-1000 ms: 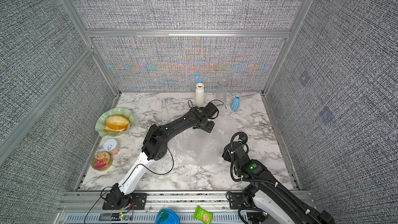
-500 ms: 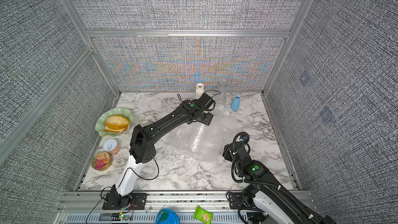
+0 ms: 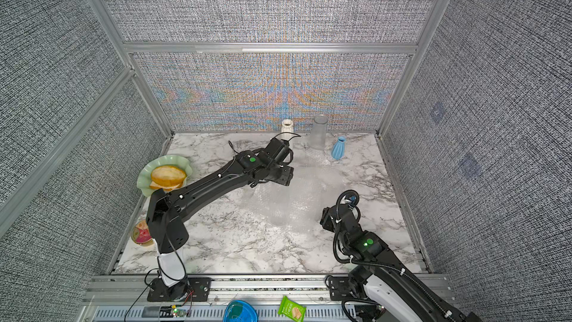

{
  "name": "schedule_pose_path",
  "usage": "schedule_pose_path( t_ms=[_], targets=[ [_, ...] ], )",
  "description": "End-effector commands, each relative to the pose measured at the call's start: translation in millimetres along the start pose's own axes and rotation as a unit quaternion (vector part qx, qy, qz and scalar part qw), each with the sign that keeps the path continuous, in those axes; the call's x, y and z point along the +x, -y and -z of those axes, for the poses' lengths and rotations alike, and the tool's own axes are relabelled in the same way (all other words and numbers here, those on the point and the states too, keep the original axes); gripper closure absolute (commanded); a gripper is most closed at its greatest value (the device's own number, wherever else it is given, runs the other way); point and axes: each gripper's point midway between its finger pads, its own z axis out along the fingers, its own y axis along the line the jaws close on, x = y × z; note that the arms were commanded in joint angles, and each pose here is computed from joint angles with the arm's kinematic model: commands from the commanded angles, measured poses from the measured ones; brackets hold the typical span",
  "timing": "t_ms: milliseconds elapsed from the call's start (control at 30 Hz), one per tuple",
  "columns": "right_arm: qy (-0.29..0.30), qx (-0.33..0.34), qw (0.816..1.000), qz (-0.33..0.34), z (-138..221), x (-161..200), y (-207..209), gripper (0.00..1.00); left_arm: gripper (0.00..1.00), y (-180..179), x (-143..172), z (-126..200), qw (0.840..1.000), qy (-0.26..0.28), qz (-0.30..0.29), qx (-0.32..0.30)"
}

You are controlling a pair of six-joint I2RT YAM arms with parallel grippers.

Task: Unwrap the vase from the bubble wrap
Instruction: Pick up the vase from the bubble wrap.

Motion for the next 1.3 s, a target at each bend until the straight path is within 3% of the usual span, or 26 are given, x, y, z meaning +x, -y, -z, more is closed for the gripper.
schedule_pose_path(
  t_ms=[0,300,700,1033,1167,1267],
  targets=[
    [0.010,0.004,1.000,0.000,1,-5,1,0.33,0.52,8,-13,12,0.998,0.044,0.025,0.027],
    [0.011,0.000,1.000,0.004,2,-5,0,0.34,0.52,-2,9,14,0.996,0.067,0.048,0.017],
    [0.017,-0.002,1.000,0.005,3,-7,0,0.34,0.51,4,21,37,0.987,0.144,0.073,0.026],
    [0.026,-0.010,1.000,0.005,5,-8,0,0.34,0.49,24,29,58,0.978,0.195,0.055,0.043],
    [0.029,-0.068,0.997,0.031,8,-7,-19,0.34,0.48,37,31,62,0.977,0.206,0.032,0.046],
    [0.045,-0.166,0.983,0.065,17,-4,-47,0.33,0.47,43,34,60,0.978,0.205,0.019,0.047]
  ],
)
